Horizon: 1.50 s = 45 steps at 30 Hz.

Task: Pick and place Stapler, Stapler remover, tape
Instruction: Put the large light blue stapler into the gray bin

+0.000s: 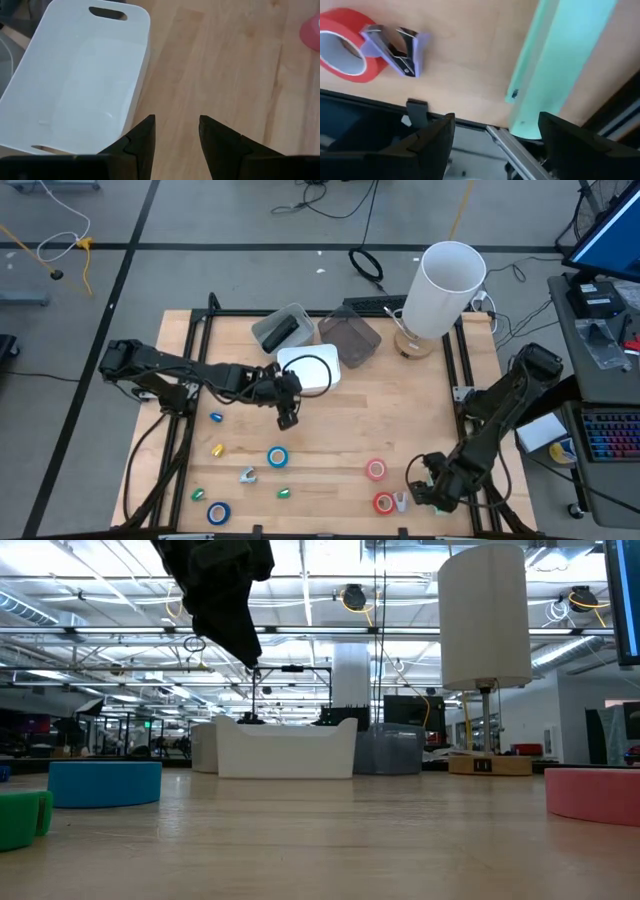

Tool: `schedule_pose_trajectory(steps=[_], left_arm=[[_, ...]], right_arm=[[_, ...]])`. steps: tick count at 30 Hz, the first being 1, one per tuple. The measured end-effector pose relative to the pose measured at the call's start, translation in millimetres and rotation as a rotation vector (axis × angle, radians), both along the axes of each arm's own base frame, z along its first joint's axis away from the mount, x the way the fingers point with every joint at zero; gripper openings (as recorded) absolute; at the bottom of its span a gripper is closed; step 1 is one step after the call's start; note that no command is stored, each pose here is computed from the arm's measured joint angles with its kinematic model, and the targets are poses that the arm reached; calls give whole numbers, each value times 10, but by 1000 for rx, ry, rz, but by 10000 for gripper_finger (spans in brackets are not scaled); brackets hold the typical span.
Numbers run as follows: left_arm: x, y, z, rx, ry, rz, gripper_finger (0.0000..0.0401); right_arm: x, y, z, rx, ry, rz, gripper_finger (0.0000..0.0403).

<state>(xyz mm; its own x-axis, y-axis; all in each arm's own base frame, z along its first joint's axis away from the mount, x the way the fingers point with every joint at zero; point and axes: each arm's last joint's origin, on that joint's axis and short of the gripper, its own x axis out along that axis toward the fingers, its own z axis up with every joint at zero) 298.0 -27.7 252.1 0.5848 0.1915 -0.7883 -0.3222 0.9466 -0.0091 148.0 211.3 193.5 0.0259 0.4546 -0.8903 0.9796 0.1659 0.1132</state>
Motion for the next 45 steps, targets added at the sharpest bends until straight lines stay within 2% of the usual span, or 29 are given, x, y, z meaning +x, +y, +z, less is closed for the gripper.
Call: schedule_pose_trajectory(steps=[5, 13, 19, 24, 28, 34, 45], left_arm=[[-1, 0, 0, 0, 0, 0, 149], [38, 17, 28, 7, -46, -3, 150], [55, 20, 42, 13, -67, -5, 150], [55, 17, 42, 13, -67, -6, 150], [55, 17, 42, 12, -67, -6, 150], [55, 18, 42, 15, -66, -9, 150], [56, 18, 42, 16, -67, -12, 150]], right_arm=[[-27, 28, -62, 87, 46, 22, 281], [-114, 13, 73, 129, 40, 15, 276], [-168, -25, 63, 79, 67, 20, 266], [-111, -18, -6, 8, -14, -8, 267], [-103, -13, -54, -12, 6, -5, 263], [-104, 1, -68, -12, 10, -3, 251], [-67, 67, -33, 60, -31, -13, 229]])
